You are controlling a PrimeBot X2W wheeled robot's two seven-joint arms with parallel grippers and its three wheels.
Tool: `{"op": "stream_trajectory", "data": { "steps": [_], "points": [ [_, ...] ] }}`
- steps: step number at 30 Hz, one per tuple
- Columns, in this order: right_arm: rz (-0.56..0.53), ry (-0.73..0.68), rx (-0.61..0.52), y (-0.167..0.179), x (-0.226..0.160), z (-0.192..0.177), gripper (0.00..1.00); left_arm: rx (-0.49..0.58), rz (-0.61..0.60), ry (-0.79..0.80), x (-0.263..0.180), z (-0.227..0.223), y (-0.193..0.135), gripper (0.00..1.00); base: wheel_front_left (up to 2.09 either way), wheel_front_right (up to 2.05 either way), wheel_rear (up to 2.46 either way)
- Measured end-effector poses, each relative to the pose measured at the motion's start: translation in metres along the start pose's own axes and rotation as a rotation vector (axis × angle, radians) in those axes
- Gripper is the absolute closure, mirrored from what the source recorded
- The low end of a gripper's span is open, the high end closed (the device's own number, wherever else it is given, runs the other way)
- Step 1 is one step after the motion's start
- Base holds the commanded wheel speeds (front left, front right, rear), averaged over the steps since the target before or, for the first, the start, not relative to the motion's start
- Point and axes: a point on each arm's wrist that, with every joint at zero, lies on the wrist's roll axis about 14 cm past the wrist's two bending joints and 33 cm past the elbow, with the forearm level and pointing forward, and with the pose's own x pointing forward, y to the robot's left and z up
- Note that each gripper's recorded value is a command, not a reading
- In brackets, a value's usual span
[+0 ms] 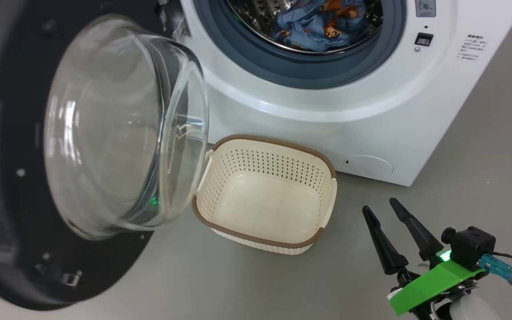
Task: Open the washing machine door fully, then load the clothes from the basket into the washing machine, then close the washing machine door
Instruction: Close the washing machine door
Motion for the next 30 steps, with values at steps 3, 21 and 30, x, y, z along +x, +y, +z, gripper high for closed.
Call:
{"op": "stream_trajectory", "data": {
  "steps": [3,21,30],
  "points": [
    [-0.011,-0.009,-0.006,-0.003,-0.003,0.004,0.00,0.022,-0.044,0.042,0.008,-0.009,-0.013,1.00,0.00,0.00,0.00],
    [-0.163,-0.076,-0.031,-0.040,-0.041,0.029,0.00,0.161,-0.385,0.240,0.075,-0.057,-0.112,1.00,0.00,0.00,0.00],
    [-0.263,-0.116,-0.029,-0.064,-0.064,0.040,0.00,0.208,-0.523,0.270,0.116,-0.060,-0.159,1.00,0.00,0.00,0.00]
  ]
}}
